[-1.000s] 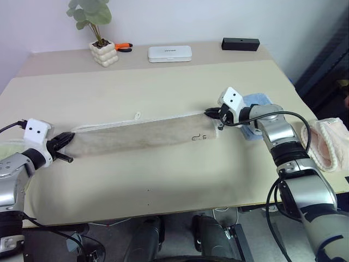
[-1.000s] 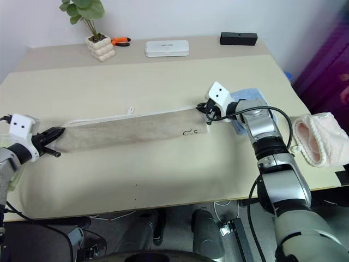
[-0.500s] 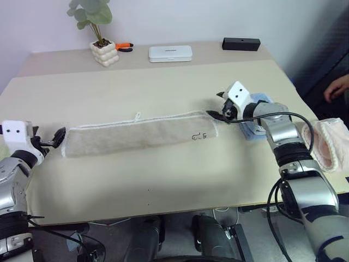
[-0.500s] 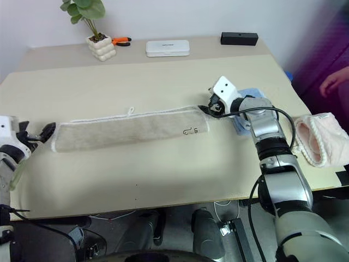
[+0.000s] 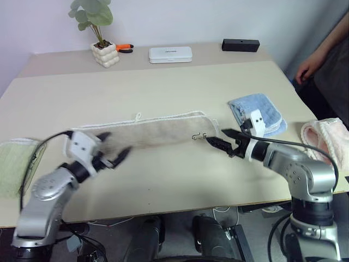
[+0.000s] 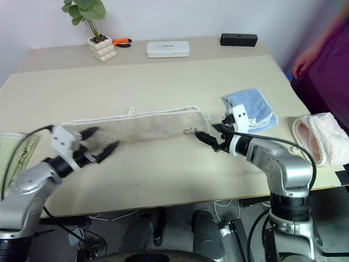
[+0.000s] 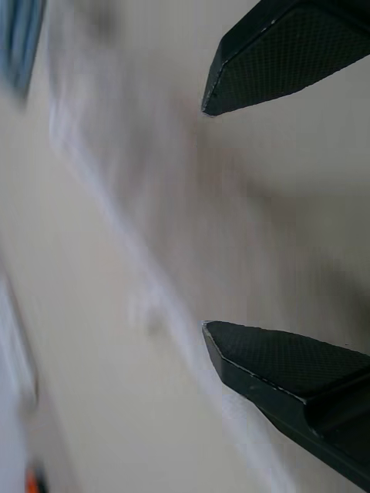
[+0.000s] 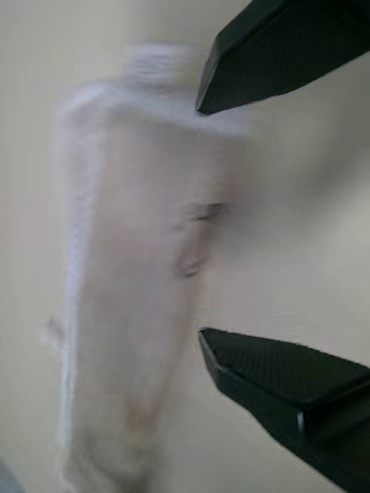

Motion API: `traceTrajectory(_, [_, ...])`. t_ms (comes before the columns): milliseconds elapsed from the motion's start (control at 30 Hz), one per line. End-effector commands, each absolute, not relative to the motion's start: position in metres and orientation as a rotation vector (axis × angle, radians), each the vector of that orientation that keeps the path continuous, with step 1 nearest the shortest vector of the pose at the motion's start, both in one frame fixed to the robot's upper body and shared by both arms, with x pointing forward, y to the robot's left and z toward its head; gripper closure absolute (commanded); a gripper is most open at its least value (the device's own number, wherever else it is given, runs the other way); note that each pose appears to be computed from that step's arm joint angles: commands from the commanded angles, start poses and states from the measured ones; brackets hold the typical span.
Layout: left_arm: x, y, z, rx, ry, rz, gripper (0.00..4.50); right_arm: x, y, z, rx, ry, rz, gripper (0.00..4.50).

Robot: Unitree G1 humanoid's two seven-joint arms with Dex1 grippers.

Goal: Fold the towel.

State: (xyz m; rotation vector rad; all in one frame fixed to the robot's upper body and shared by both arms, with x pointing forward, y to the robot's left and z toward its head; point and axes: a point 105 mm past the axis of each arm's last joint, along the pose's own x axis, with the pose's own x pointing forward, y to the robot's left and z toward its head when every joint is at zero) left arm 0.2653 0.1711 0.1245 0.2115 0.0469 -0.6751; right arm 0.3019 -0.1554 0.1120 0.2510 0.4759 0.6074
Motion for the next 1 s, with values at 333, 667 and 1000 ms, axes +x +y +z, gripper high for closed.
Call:
traceTrajectory(333, [0.257, 0.14, 0.139, 0.2, -0.034, -0.807, 0.19, 0.345, -0.123, 0.107, 0.753, 0.56, 0.336, 0.03])
traceTrajectory(667, [0.25, 0.14, 0.142, 0.135, -0.033, -0.785, 0.19, 0.372, -0.129, 0.107, 0.896, 0.508, 0.195, 3.4])
traceTrajectory(1000, [0.253, 0.14, 0.135, 0.12, -0.025, -0.781, 0.19, 0.354, -0.172, 0.141, 0.787, 0.361, 0.152, 4.45])
